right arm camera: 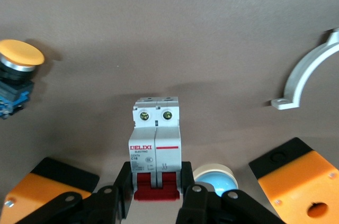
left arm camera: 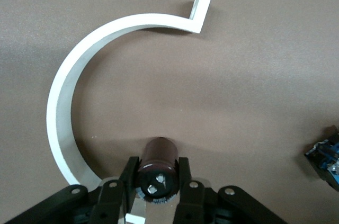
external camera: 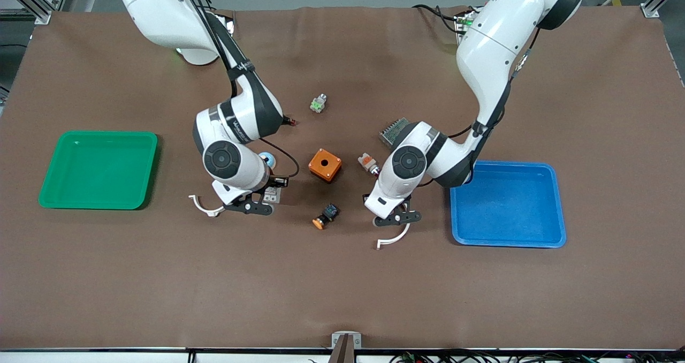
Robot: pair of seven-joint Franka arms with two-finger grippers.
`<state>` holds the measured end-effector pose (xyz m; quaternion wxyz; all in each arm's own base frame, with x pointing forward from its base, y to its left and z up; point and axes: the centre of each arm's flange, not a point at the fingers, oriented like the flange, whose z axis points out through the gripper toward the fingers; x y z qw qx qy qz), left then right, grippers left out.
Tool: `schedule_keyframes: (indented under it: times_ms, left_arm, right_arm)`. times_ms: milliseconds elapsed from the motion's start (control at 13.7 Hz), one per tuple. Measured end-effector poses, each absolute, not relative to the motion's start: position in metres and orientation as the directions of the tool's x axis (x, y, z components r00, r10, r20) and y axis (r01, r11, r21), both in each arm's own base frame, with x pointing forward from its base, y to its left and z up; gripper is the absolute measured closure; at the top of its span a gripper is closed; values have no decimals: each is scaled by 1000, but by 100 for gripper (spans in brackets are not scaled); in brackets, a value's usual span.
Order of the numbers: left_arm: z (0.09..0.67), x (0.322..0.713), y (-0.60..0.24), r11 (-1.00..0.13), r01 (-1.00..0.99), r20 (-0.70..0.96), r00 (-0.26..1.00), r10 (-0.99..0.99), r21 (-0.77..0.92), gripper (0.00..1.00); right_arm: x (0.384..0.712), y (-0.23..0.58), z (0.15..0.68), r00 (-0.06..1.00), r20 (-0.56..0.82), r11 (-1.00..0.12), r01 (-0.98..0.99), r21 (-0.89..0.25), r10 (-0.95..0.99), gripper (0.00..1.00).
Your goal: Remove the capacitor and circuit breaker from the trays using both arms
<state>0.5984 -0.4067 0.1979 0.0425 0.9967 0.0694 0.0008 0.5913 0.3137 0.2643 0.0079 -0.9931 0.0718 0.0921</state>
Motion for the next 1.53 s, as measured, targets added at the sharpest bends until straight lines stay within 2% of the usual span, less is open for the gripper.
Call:
schedule_keyframes:
  times_ms: [146,364,510,656,801,947,1020,1238,1384,1530]
  left_arm:
    - [197,601,-406,-986,141,-2,990,141,85,51]
    - [206,611,-400,-985,149,27,988,152,89,19]
    - [233,627,-391,-985,150,83,984,157,88,1]
    - [276,640,-377,-984,158,132,977,168,78,0]
    - [322,648,-358,-982,180,165,968,188,61,0]
    - [361,657,-330,-984,176,194,965,178,29,0]
    - [377,662,-314,-987,160,202,966,159,14,0]
    - [424,676,-248,-995,97,203,975,87,-37,0]
    - [450,680,-204,-996,55,193,980,41,-65,0]
    - [471,682,-170,-996,15,188,982,-1,-85,0]
  right_arm:
    - [590,315,248,974,-179,-990,-144,-3,-141,60]
    - [586,324,230,974,-183,-990,-138,-10,-134,60]
    - [586,325,230,974,-182,-990,-138,-12,-133,60]
    - [584,324,230,971,-198,-990,-138,-5,-134,44]
    - [580,320,245,960,-246,-991,-134,18,-134,25]
    - [578,305,300,944,-297,-990,-137,34,-141,4]
    - [575,293,337,939,-310,-989,-144,31,-146,0]
    - [543,239,438,944,-288,-985,-173,-7,-164,0]
    - [511,204,473,955,-247,-986,-168,3,-163,0]
    - [494,172,495,962,-220,-986,-164,4,-161,0]
